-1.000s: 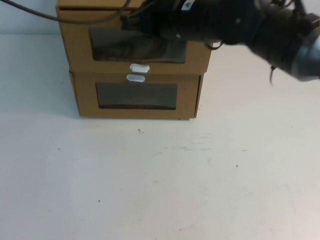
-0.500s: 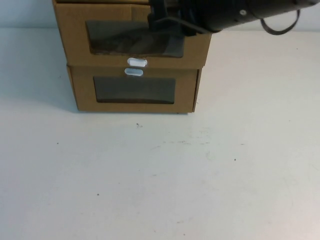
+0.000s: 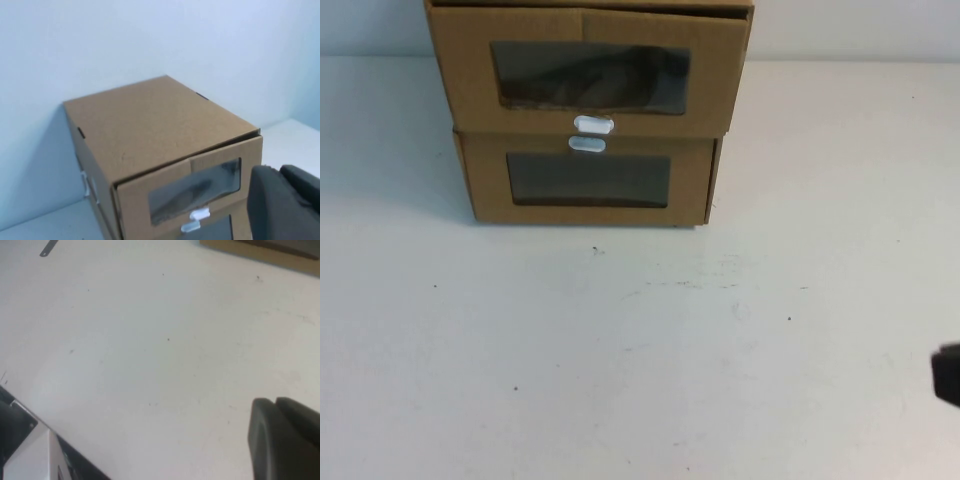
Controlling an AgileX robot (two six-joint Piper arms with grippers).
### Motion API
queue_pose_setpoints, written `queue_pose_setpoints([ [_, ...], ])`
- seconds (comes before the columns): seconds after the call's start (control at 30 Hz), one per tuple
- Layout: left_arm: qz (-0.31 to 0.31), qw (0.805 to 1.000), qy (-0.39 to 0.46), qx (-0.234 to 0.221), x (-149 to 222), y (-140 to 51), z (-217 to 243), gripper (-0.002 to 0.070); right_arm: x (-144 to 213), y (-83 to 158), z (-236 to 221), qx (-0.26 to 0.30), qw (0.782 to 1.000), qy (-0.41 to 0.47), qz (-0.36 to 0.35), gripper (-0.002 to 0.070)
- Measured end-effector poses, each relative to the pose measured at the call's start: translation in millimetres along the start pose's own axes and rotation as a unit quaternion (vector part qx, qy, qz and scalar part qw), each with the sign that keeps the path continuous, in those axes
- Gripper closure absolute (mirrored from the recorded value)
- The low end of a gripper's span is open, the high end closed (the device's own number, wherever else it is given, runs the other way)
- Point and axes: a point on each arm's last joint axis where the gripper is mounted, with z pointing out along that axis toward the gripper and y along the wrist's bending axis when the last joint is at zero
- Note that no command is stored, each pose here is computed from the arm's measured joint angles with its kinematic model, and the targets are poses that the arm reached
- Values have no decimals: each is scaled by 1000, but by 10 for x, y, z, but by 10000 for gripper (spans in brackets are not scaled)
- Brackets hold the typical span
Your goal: Close the shoe box
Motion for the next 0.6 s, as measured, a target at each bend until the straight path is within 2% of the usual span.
queue_pose_setpoints([
  [0.07,-6,1000,-25,-15,339,-102,-236,677,218,-55,-98,-3,1000,-4,6,687],
  [0.23,-16,997,-56,-41,1168,-262,-500,677,575,-145,-167,-14,1000,-22,11,687],
  [0.43,-20,992,-100,-71,1976,-353,-579,677,823,-231,-49,-37,992,-120,8,687],
  [0.6,-37,996,-39,-70,2467,-347,-355,677,1050,-322,228,-51,979,-195,9,687],
])
